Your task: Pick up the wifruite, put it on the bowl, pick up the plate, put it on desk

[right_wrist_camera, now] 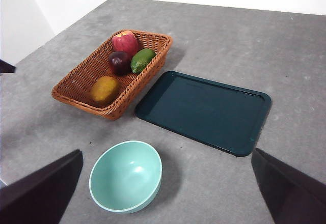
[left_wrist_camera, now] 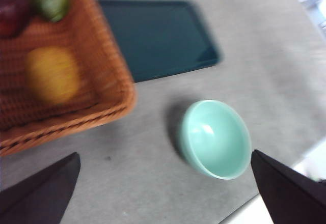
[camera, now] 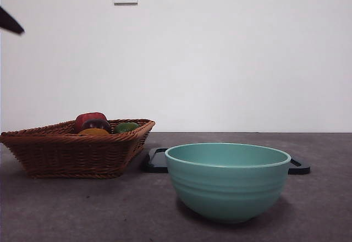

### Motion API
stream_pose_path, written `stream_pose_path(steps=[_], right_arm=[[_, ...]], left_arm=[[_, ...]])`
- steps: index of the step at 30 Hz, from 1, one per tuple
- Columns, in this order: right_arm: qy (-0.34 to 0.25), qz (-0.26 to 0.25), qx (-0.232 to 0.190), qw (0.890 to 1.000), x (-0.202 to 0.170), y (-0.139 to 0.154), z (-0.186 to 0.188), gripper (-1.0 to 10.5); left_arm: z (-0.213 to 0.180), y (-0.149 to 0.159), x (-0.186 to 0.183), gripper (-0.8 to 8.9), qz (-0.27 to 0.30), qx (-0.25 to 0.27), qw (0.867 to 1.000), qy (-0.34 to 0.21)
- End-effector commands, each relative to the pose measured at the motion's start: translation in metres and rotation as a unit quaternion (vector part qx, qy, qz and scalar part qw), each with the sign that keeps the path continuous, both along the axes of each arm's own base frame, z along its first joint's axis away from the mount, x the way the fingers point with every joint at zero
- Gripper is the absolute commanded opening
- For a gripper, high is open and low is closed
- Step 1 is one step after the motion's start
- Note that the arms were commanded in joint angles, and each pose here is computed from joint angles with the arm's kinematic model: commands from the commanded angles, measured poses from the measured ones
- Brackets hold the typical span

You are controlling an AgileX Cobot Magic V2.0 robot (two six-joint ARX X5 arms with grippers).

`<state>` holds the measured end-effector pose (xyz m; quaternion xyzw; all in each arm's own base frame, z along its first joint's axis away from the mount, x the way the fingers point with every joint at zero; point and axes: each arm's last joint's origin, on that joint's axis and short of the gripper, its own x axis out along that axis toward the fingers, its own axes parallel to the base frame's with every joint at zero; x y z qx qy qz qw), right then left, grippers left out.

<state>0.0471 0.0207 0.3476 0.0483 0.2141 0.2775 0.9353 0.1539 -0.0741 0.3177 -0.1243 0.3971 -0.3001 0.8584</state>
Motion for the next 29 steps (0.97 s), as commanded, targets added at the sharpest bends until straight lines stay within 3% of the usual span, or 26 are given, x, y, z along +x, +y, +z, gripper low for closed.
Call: stream_pose_path(steps=[1, 7, 14, 29], right_arm=[[-0.014, 0.001, 0.008, 1.000, -0.002, 0.000, 0.007, 6.5], [-0.013, 0.001, 0.008, 1.000, -0.002, 0.000, 0.007, 6.5], [-0.009, -0.001, 0.014, 1.000, -0.002, 0.000, 0.007, 6.5], [-0.007, -0.002, 0.017, 1.000, -0.002, 0.000, 0.007, 6.5]], left_arm=[[0.001, -0.008, 0.017, 7.24, 0.008, 0.003, 1.000, 0.021], [0.000, -0.020, 0.054, 7.24, 0.033, 0.069, 0.995, 0.064], [-0.003, -0.033, 0.098, 7.23, 0.051, 0.187, 0.976, 0.100], [-0.054, -0.068, 0.166, 7.19, 0.018, 0.246, 0.957, 0.150]])
